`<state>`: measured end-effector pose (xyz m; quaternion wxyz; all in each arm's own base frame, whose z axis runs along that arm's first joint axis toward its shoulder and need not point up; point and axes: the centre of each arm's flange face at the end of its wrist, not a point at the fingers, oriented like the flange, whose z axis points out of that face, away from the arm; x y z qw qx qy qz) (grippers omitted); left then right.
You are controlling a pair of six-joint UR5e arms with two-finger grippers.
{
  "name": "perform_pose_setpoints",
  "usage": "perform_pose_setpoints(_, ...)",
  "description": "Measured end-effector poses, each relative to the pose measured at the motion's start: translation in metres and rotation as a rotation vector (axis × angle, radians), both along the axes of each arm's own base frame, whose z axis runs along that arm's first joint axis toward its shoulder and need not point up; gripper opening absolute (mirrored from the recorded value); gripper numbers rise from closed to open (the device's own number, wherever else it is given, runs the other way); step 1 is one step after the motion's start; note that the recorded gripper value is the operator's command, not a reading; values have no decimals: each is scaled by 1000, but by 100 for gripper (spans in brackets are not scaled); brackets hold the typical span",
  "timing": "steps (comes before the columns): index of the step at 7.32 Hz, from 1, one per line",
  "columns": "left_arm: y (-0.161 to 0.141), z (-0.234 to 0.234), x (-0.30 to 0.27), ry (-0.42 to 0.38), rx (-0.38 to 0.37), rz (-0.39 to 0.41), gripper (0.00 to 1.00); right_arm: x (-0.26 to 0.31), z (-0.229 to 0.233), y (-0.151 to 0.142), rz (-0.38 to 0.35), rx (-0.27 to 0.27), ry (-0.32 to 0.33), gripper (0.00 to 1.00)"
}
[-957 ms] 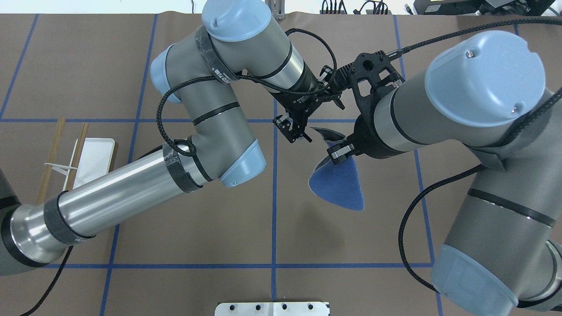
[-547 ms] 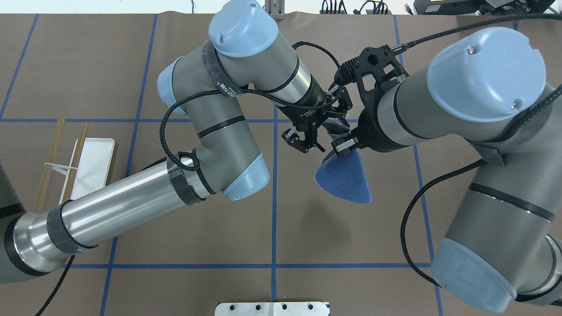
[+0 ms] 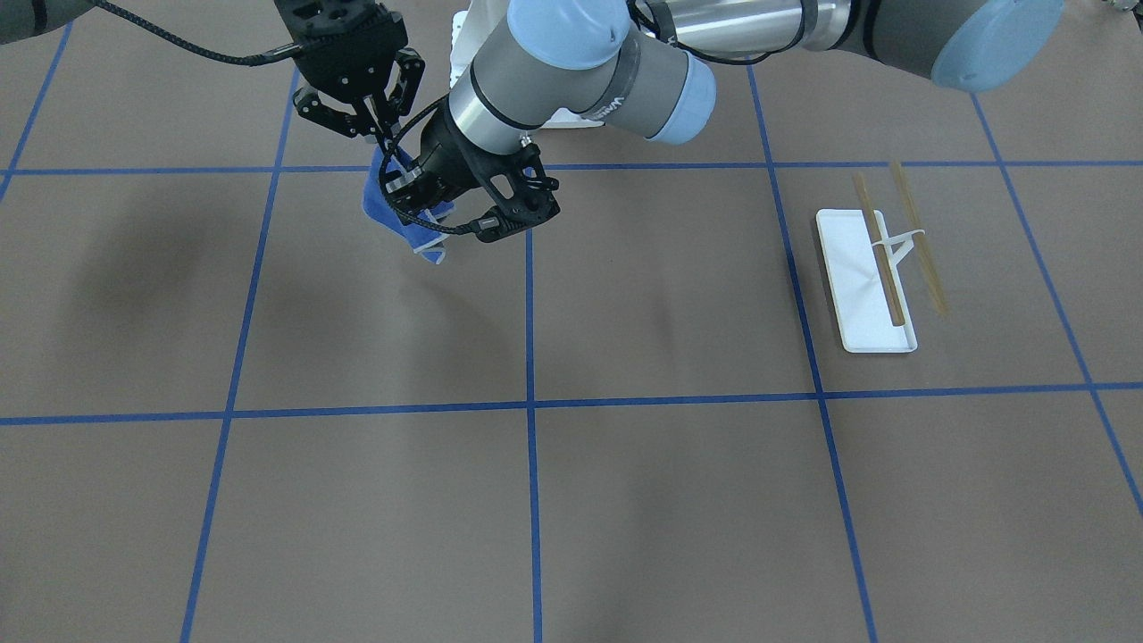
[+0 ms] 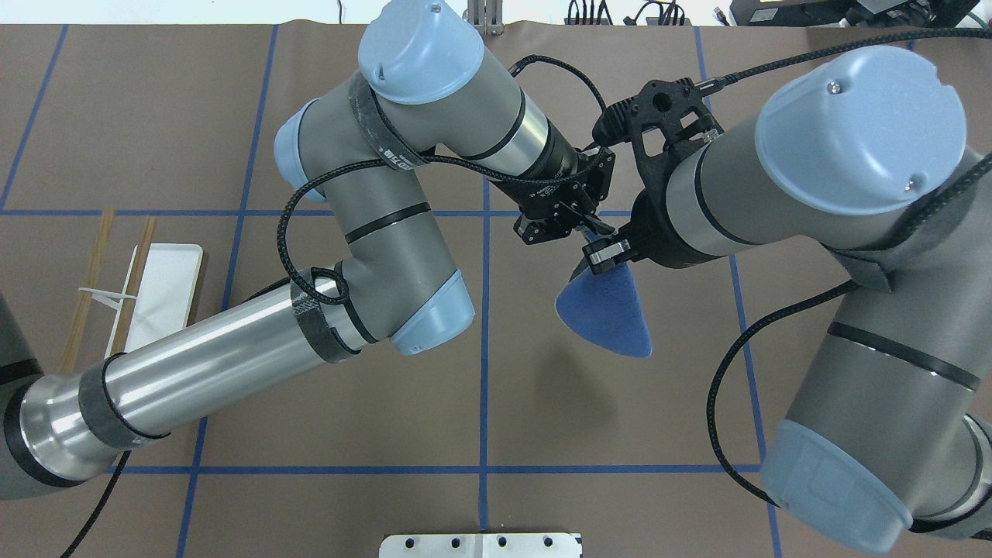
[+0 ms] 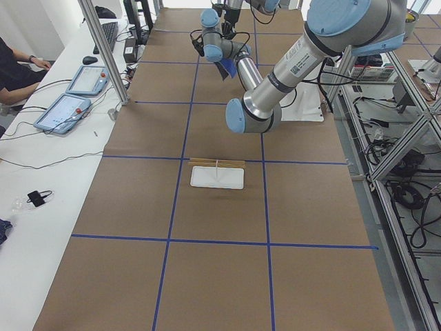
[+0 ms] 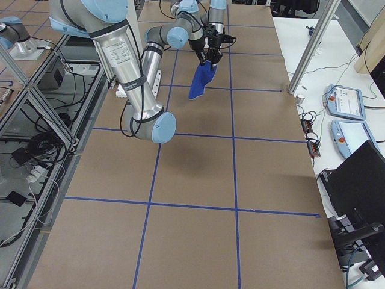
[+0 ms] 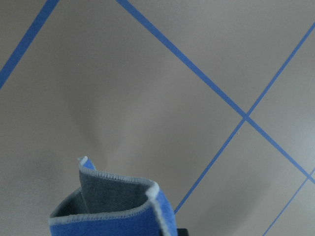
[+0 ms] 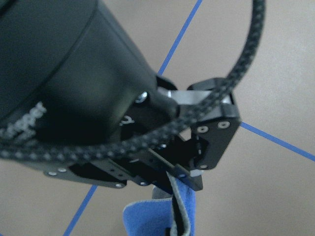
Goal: Hang towel on rack
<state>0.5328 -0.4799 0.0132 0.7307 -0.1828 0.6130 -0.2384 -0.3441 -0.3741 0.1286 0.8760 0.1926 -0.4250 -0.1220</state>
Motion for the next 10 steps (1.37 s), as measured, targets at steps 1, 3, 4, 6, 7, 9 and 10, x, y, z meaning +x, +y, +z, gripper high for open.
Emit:
perform_pose_setpoints(1, -10, 2, -8, -5, -1, -39, 0, 1, 0, 2, 40, -49, -42, 100)
perform_pose_setpoints(3, -43, 22, -40, -26, 0, -86, 0, 17, 4, 12, 39, -96, -94, 100)
perform_pose_setpoints(4, -57, 41, -64, -33, 2, -72, 0, 34, 16, 13, 27, -134, -101, 100)
perform_pose_setpoints(6, -60, 99, -127, -41, -15, -57, 0, 79, 59, -9, 50, -273, -51, 100)
perform_pose_setpoints(7, -63, 126, -173, -41, -31, -61, 0, 101, 82, -23, 66, -327, 19, 100)
perform_pose_setpoints(9, -50, 182, -254, -55, -54, -76, 0, 140, 121, -53, 48, -388, 153, 100)
perform_pose_setpoints(10, -41, 221, -282, -85, -33, -83, 0, 158, 140, -74, 33, -435, 163, 100)
